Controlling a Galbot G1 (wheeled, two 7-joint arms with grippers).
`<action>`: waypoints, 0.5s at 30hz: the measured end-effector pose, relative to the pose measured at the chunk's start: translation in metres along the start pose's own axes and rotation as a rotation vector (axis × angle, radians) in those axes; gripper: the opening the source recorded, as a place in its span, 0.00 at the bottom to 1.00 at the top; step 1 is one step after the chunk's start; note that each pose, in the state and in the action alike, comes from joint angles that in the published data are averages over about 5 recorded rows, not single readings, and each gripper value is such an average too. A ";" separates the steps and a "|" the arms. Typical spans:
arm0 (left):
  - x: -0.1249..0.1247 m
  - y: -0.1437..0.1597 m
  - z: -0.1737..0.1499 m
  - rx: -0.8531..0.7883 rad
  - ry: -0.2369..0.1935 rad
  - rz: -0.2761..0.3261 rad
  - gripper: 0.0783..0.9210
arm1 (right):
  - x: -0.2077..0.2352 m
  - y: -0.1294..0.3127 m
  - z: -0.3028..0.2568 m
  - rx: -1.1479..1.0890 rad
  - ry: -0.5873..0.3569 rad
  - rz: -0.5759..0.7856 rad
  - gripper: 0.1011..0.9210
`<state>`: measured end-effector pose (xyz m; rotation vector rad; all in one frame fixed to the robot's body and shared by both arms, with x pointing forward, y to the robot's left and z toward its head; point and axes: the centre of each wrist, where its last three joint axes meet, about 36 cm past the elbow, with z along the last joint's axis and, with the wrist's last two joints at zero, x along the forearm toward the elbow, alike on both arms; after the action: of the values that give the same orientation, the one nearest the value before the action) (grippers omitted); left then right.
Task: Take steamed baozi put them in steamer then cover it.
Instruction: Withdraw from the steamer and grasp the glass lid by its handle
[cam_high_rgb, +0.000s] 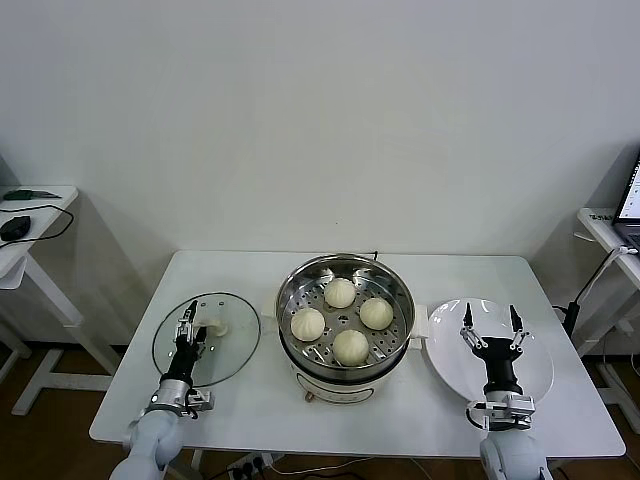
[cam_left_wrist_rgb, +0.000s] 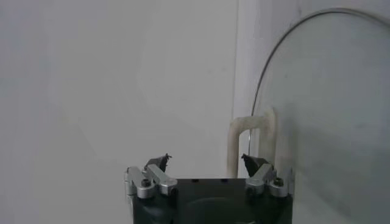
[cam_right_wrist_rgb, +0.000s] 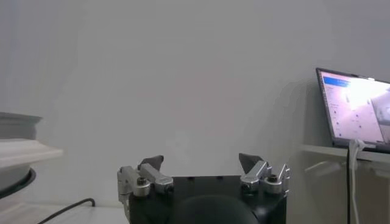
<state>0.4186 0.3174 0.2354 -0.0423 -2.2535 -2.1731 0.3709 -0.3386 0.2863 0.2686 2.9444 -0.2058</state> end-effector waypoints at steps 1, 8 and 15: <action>0.001 0.000 0.000 -0.001 0.000 0.003 0.82 | 0.000 0.000 0.000 0.001 0.000 0.000 0.88; 0.000 -0.001 -0.004 -0.002 -0.002 0.019 0.58 | -0.001 0.002 0.000 0.001 -0.002 0.001 0.88; -0.004 -0.002 -0.002 -0.014 0.003 0.032 0.34 | -0.002 0.001 -0.001 0.001 -0.006 0.007 0.88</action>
<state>0.4225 0.3149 0.2330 -0.0746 -2.2207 -2.1718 0.3726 -0.3378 0.2872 0.2779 2.9373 -0.2063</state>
